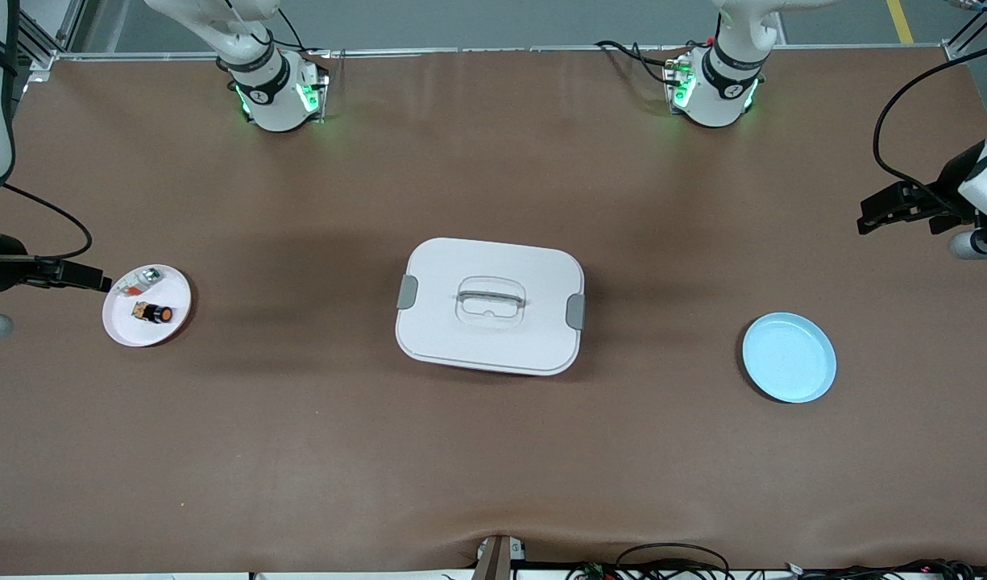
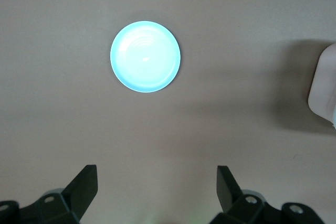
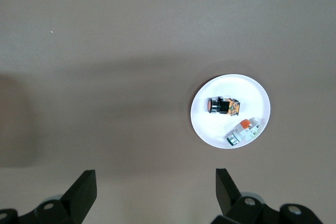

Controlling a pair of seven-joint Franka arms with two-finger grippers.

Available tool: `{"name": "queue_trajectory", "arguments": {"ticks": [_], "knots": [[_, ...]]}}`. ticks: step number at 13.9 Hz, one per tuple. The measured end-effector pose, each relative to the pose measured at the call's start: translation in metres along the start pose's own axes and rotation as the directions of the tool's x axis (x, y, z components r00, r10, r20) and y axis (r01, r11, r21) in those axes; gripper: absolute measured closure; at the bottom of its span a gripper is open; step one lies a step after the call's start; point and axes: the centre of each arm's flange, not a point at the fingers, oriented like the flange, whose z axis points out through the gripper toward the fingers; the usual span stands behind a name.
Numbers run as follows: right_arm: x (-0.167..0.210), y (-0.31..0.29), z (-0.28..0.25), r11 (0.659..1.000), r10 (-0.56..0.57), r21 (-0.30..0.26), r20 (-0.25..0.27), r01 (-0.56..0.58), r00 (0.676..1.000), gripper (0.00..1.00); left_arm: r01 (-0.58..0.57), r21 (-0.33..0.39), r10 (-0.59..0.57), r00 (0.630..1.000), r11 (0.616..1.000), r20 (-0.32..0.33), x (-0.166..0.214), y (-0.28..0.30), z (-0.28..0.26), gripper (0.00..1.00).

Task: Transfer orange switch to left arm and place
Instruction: 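Lower the right gripper over the orange switch on the white plate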

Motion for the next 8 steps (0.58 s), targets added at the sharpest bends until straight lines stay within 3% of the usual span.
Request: {"name": "queue_trajectory", "arguments": {"ticks": [8], "knots": [[0.005, 0.038, 0.070, 0.998, 0.057, 0.007, 0.030, -0.057, 0.998, 0.00, 0.000, 0.000, 0.000, 1.000, 1.000, 0.000, 0.000, 0.000, 0.000, 0.00]]}}
